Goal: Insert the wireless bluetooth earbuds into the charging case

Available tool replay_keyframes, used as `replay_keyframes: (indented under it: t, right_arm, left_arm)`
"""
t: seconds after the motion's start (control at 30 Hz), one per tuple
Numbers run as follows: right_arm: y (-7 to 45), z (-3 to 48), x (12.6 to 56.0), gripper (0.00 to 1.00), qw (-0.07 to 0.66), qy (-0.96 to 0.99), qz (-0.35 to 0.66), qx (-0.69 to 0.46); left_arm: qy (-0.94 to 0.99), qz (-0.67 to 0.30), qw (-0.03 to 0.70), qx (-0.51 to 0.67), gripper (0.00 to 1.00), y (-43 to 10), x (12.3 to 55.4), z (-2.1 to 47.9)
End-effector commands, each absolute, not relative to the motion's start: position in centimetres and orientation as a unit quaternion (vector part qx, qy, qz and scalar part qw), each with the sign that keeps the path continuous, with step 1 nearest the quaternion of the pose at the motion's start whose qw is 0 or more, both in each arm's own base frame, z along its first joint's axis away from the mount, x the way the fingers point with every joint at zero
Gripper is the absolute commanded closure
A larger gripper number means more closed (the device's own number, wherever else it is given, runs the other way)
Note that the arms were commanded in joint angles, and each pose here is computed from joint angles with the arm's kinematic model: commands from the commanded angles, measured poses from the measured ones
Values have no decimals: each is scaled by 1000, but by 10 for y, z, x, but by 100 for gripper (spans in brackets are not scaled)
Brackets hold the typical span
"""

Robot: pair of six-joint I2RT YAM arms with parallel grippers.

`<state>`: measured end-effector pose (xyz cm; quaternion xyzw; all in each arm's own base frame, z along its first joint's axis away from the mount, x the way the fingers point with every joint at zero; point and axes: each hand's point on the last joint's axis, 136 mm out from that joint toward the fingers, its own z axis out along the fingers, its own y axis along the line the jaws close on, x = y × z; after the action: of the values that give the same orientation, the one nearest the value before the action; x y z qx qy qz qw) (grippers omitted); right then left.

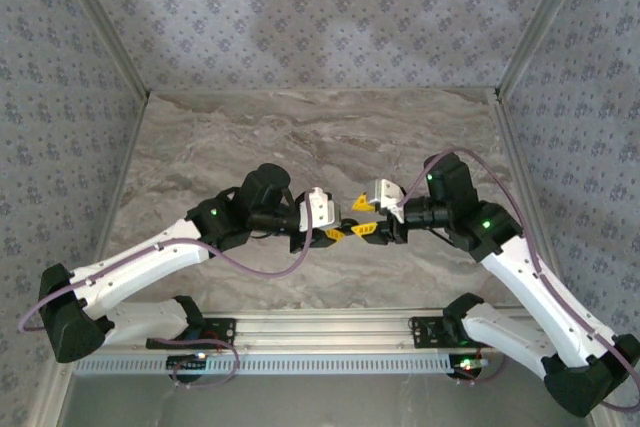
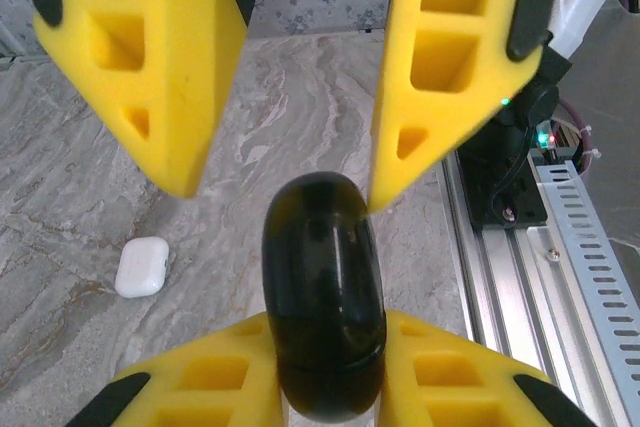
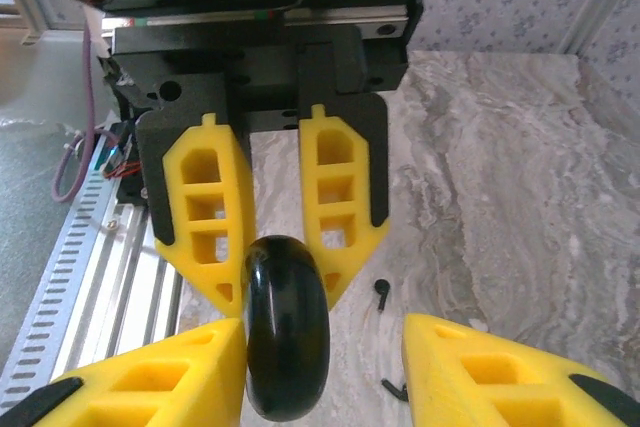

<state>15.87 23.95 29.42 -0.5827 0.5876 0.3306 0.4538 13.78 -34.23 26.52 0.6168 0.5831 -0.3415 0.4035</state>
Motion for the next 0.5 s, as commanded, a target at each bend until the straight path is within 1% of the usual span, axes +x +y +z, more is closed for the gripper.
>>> replay_keyframes:
  t: [0.0, 0.27, 0.47]
  right_arm:
    - [236, 305, 164, 54, 473, 589, 331, -566]
    - [230, 301, 177, 54, 479, 608, 321, -546]
    - [227, 306, 176, 52, 484, 606, 331, -538]
  left_arm:
    - [569, -360, 407, 617, 77, -343, 129, 273]
    - [567, -365, 413, 612, 78, -343, 129, 278]
    - [569, -371, 431, 594, 77, -344, 133, 281]
